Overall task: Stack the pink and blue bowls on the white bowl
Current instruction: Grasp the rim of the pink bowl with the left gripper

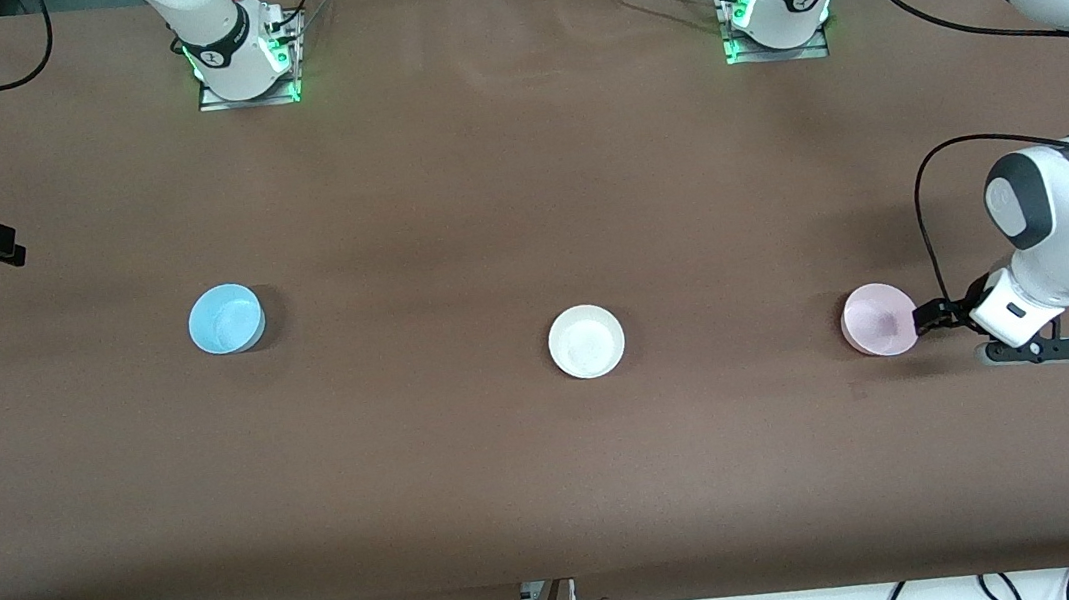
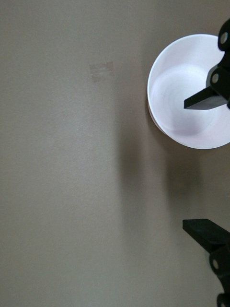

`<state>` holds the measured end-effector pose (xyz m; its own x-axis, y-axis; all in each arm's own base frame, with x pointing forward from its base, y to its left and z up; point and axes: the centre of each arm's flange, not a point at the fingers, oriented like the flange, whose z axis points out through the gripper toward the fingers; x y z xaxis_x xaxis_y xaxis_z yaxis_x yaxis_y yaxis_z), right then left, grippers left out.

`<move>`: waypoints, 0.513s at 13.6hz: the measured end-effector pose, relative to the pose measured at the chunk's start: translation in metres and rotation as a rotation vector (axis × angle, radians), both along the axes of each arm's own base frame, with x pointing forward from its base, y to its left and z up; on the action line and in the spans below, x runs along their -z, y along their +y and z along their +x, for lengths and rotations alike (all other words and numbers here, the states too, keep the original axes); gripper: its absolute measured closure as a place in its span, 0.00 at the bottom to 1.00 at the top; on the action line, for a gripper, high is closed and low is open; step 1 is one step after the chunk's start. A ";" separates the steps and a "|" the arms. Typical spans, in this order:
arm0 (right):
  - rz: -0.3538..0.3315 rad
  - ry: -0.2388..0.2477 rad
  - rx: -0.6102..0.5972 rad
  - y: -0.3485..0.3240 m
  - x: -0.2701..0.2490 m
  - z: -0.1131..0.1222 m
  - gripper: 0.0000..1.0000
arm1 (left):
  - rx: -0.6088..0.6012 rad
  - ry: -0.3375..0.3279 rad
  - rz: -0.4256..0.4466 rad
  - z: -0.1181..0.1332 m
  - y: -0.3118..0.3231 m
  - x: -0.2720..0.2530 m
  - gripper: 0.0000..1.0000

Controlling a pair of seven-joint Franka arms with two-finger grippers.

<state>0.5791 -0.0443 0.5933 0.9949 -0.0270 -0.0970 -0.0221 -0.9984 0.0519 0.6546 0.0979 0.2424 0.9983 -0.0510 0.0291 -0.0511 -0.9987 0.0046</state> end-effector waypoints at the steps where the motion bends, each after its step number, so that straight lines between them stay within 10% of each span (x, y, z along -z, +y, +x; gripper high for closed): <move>1: 0.000 0.000 0.000 0.000 0.000 0.000 0.00 | 0.000 0.003 0.000 -0.004 0.000 0.007 0.00; 7: 0.000 0.000 0.000 0.000 0.000 0.000 0.00 | -0.001 0.027 -0.002 -0.022 -0.003 0.033 0.00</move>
<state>0.5791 -0.0445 0.5933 0.9949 -0.0274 -0.0971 -0.0224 -0.9984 0.0519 0.6321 0.0953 0.2096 0.9987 -0.0502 0.0026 -0.0502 -0.9987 0.0083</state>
